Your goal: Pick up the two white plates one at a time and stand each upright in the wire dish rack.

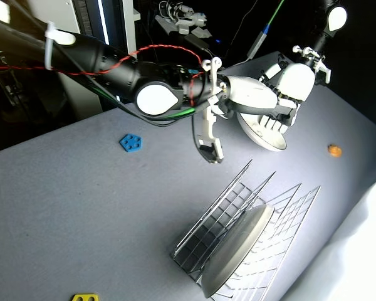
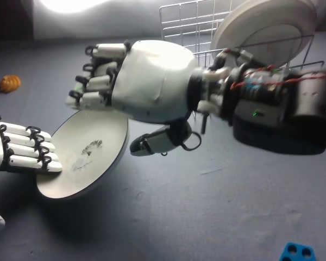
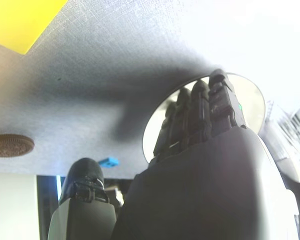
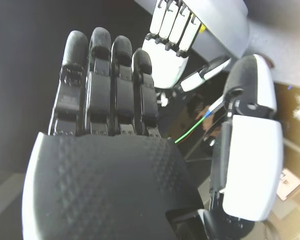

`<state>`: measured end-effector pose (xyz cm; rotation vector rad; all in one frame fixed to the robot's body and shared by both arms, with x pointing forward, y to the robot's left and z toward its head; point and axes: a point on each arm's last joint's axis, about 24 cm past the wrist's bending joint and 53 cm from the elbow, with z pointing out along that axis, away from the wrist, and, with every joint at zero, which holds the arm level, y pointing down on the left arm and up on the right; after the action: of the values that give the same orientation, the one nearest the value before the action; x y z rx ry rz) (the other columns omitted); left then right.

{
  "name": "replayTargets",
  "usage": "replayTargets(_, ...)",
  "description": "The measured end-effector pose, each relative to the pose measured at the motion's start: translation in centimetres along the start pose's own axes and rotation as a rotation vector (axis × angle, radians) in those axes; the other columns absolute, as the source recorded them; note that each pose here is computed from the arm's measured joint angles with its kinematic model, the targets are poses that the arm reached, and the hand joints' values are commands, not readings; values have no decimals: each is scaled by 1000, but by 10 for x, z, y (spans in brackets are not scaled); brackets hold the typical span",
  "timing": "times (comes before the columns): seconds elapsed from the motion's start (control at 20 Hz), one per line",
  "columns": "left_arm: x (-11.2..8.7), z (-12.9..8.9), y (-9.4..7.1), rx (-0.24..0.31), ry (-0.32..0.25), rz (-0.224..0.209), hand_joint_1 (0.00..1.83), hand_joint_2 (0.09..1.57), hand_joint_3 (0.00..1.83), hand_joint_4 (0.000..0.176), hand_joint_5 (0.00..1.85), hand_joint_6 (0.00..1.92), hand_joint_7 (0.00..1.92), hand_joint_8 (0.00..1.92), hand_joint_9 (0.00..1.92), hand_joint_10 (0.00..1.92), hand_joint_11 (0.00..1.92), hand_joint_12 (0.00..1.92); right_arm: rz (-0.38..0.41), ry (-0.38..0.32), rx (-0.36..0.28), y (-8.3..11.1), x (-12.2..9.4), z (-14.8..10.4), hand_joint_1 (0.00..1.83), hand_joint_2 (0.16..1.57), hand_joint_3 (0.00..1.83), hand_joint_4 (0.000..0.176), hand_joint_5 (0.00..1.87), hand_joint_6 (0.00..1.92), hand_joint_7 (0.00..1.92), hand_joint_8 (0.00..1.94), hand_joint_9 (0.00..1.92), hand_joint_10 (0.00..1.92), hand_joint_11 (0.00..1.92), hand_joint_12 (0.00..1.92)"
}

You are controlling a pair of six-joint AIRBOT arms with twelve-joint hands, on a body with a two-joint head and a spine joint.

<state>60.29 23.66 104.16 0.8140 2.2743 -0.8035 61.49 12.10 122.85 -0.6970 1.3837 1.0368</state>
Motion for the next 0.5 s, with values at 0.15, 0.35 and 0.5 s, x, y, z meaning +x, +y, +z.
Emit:
replayTargets(0.15,0,0,0,1,0,-1,0,1117,0,0,78,3,75,2,66,4,17,13,-43,51,-1,-5,33,5,1160,975,0,0,239,0,281,0,316,0,0,827)
replayTargets(0.35,0,0,0,1,0,0,0,1120,0,0,95,14,82,9,63,6,16,16,-56,46,-16,0,41,13,1152,971,0,0,202,0,202,0,227,0,0,704)
replayTargets(0.5,0,1,0,2,-1,-1,0,1123,1,0,120,16,108,14,94,14,42,33,-56,23,-47,14,42,24,1160,988,3,0,112,1,143,1,141,0,0,475)
